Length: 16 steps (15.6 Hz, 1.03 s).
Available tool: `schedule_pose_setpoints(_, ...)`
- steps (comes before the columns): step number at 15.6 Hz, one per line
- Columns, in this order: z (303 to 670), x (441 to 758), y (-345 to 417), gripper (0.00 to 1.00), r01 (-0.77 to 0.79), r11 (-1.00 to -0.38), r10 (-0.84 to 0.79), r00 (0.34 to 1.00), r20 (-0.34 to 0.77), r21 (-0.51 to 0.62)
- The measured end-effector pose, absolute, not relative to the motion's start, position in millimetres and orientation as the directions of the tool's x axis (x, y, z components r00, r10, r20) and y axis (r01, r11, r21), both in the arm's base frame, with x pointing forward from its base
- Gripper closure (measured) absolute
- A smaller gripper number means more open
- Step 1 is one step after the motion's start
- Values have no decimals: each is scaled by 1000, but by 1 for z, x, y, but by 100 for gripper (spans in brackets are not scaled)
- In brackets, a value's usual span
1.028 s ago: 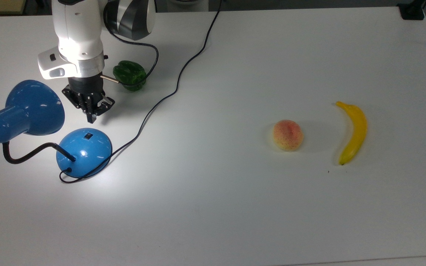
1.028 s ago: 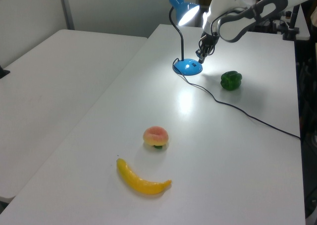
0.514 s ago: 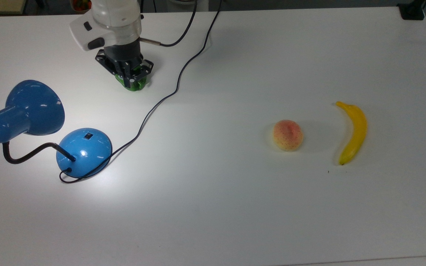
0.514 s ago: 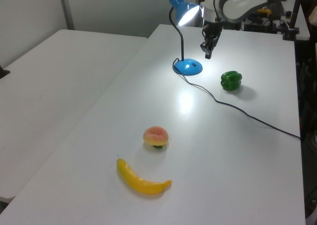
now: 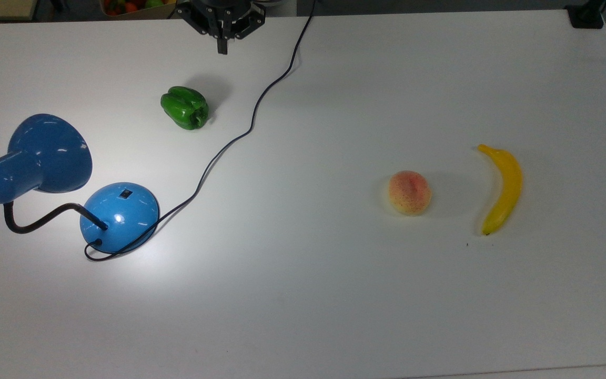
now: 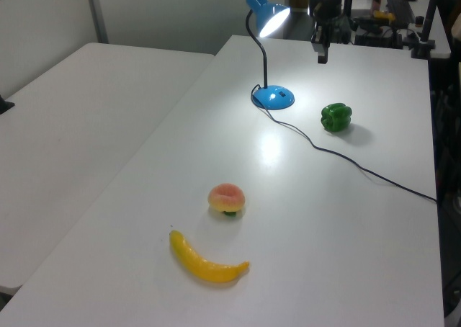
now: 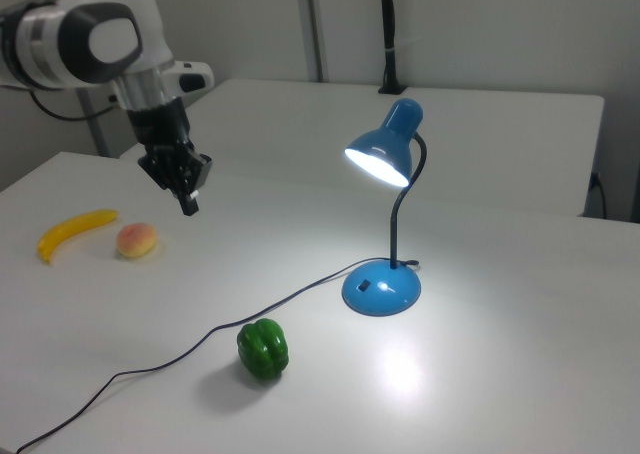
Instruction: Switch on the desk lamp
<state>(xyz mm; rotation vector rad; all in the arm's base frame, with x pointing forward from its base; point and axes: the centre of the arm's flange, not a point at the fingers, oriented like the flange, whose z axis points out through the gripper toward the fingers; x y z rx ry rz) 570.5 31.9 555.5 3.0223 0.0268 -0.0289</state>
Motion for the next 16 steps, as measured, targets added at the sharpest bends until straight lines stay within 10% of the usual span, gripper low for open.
schedule_pose_setpoints(3,574,559,34,98,37,-992,37,999,-10,117)
schedule_pose_setpoints(13,596,554,32,5,39,-992,37,999,-21,117)
schedule_pose_setpoints(16,606,554,29,0,32,-993,31,999,-10,117)
